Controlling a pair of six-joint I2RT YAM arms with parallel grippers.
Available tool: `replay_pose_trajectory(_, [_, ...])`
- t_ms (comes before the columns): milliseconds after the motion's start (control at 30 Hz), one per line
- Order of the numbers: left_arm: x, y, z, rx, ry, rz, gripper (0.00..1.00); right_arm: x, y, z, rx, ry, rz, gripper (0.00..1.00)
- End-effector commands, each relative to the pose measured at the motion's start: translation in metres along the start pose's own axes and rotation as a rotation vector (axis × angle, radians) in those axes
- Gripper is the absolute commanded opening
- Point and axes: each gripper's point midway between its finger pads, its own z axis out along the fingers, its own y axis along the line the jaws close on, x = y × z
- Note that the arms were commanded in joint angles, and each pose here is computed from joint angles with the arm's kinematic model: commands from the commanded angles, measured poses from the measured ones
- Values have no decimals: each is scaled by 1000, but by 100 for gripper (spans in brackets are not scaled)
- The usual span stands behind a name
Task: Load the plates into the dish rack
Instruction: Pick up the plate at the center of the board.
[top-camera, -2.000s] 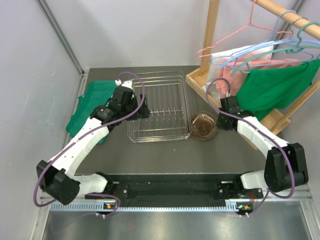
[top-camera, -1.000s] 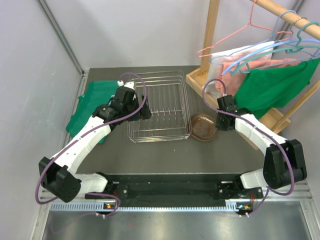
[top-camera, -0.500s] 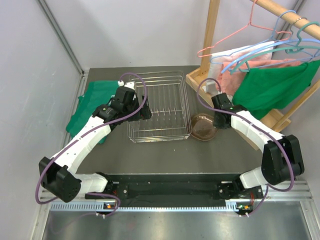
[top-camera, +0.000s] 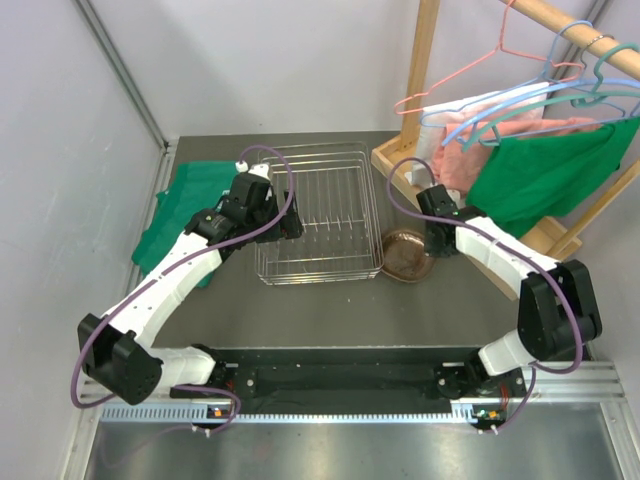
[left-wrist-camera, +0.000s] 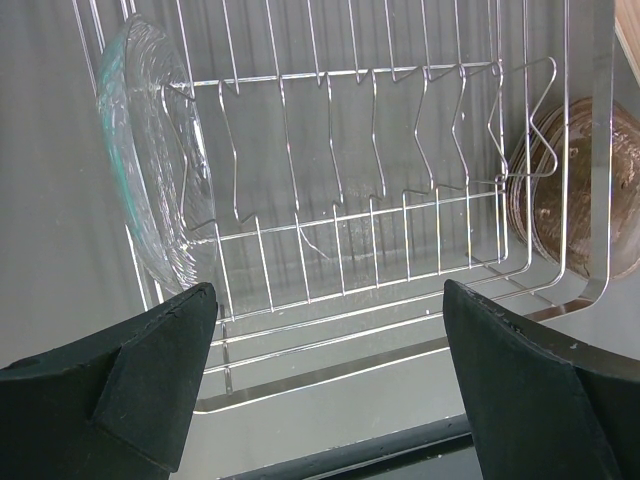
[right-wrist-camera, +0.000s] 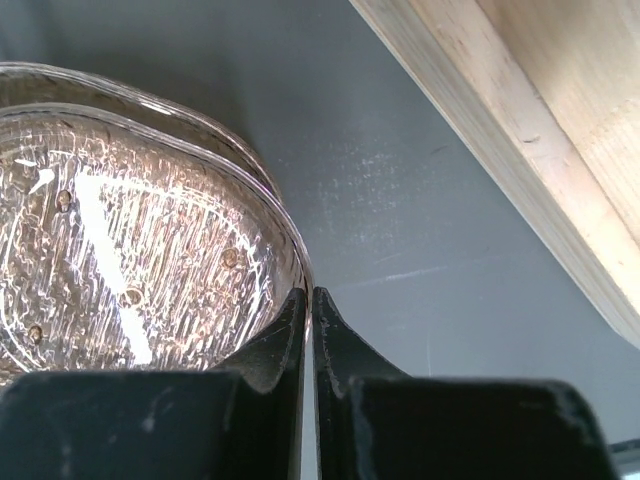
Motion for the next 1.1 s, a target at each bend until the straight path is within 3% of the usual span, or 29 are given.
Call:
replay_pose_trajectory(0, [-10, -4, 2, 15, -35, 0, 99, -16, 1, -12, 29, -51, -42, 0])
replay_pose_trajectory(167, [-11, -5, 3, 17, -35, 0, 99, -24, -4, -20, 87, -94, -70, 0])
replay_pose_trajectory(367, [-12, -4, 2, 10, -40, 4, 99, -35, -1, -33, 40, -181, -32, 0])
replay_pose_trajectory(667, [-12, -2, 2, 6, -41, 0, 99, -21, 8, -14, 33, -85, -82, 0])
replay_pose_trajectory(700, [-12, -2, 2, 6, -41, 0, 99, -21, 9, -14, 28, -87, -77, 5])
replay_pose_trajectory(1000, [-11, -2, 2, 1, -39, 0, 99, -24, 11, -16, 26, -90, -82, 7])
replay_pose_trajectory(1067, [-12, -2, 1, 6, -42, 1, 99, -23, 12, -15, 22, -80, -87, 15])
